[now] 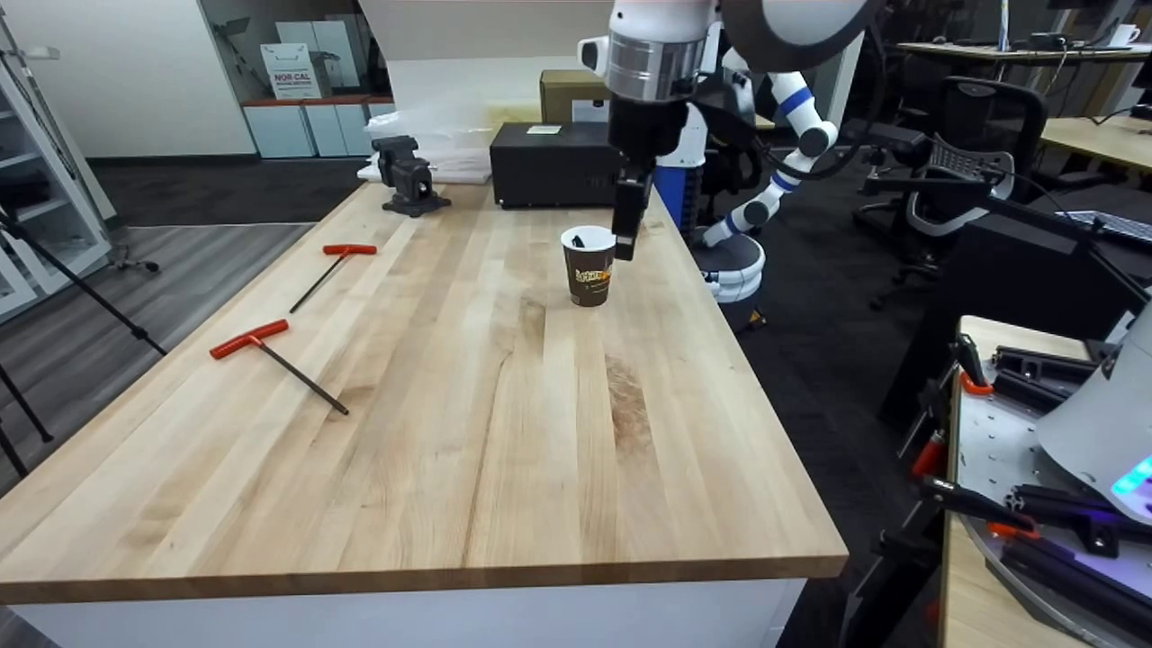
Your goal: Take the marker from the brown cup and put it on the table
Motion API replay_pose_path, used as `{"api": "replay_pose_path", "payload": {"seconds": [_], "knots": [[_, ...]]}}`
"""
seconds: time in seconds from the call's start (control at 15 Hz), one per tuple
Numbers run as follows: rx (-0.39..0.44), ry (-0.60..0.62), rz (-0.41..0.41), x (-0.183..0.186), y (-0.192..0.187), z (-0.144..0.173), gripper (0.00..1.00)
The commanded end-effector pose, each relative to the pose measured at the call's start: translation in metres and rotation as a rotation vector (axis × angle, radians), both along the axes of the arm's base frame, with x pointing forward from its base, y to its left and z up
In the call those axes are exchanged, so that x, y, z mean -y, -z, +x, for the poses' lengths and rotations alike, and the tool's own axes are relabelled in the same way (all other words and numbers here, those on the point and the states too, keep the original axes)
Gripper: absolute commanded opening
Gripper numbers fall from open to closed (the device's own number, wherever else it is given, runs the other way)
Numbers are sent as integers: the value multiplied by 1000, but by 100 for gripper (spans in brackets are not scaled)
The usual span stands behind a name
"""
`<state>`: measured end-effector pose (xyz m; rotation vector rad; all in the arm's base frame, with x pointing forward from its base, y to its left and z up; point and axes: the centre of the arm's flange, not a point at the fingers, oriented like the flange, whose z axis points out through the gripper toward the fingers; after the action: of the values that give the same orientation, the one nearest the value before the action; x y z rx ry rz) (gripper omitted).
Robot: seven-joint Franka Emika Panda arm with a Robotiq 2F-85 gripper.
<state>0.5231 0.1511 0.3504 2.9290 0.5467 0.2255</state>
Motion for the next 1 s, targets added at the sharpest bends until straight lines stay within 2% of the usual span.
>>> {"api": "replay_pose_path", "payload": {"seconds": [0.0, 0.47, 0.73, 0.8, 0.87, 0.93], "knots": [[0, 64, -2, -2, 13, 68, 100], [-31, 143, -8, 32, 25, 143, 100], [-79, 194, -25, 61, 21, 161, 100], [-110, 202, -25, 67, 21, 161, 80], [-139, 208, -25, 70, 21, 160, 72], [-170, 208, -27, 72, 21, 159, 90]]}}
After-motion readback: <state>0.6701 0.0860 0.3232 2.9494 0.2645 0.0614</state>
